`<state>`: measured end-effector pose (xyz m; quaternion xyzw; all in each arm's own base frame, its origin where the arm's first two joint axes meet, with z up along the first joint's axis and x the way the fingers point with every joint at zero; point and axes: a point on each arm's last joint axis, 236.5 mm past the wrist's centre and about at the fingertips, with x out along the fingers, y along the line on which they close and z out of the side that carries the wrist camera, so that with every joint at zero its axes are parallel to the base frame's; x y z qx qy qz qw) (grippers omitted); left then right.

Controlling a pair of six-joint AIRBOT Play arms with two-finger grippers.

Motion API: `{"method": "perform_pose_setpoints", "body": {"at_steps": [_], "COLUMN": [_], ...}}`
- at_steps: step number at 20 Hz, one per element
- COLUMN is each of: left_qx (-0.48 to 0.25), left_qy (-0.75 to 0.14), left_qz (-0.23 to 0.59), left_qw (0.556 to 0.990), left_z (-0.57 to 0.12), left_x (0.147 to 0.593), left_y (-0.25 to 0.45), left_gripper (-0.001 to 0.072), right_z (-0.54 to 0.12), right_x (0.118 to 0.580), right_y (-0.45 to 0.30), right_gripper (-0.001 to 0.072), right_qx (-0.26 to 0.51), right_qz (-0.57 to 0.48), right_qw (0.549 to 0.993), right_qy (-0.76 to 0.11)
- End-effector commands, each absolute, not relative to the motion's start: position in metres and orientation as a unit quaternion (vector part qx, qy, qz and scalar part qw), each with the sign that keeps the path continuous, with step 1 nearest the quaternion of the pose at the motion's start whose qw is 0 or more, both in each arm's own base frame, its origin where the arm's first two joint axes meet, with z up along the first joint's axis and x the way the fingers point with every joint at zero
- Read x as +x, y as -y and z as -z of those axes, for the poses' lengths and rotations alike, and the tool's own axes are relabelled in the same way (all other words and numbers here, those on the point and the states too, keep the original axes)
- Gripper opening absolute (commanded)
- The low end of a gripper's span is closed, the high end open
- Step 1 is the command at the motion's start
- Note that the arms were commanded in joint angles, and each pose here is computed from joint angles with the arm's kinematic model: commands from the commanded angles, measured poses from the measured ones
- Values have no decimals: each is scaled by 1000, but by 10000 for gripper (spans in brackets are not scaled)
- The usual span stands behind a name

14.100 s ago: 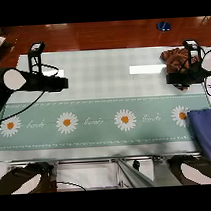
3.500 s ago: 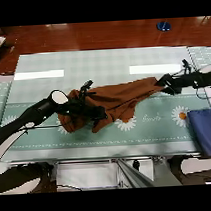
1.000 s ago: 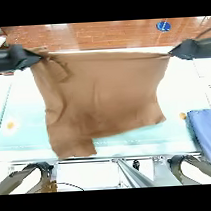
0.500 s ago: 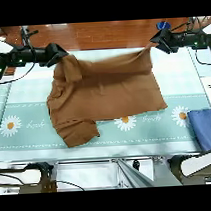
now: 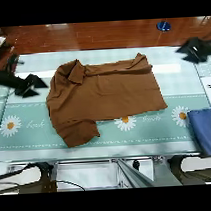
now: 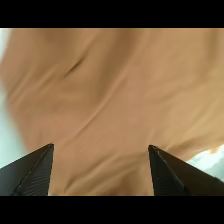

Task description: Fold the shirts.

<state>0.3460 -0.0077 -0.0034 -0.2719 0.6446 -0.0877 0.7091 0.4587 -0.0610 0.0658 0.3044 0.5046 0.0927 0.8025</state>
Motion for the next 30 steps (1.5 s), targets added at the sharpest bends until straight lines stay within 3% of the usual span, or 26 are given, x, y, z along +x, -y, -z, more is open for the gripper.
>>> {"method": "perform_pose_setpoints", "body": {"at_steps": [1,3,6,19,20,21,22,24,26,30], "left_qx": [-314,-376,-466,-445,-433,-426,-422,-420,-418,-420], "left_qy": [-643,-621,-559,-573,-577,-579,-580,-578,-575,-579], "left_qz": [2,-14,12,56,55,51,52,57,58,64], "left_qw": [698,688,686,686,690,693,695,697,701,696], "left_z": [46,60,58,115,120,124,124,121,119,118], "left_x": [268,238,233,220,221,222,224,227,230,228], "left_y": [-20,-16,2,59,61,61,62,61,60,63], "left_gripper": [703,702,702,685,489,139,28,27,27,27], "right_z": [-28,-6,8,7,8,8,10,18,43,84], "right_x": [388,354,326,318,320,324,326,322,306,283], "right_y": [79,56,27,7,10,15,25,51,55,19], "right_gripper": [618,618,617,616,616,616,616,616,616,616], "right_qx": [348,363,386,405,405,406,406,412,431,435], "right_qz": [-14,-10,-26,-55,-49,-37,-18,30,68,21], "right_qw": [794,795,788,775,777,782,786,783,745,674], "right_qy": [-498,-486,-479,-483,-479,-472,-466,-464,-505,-597]}}
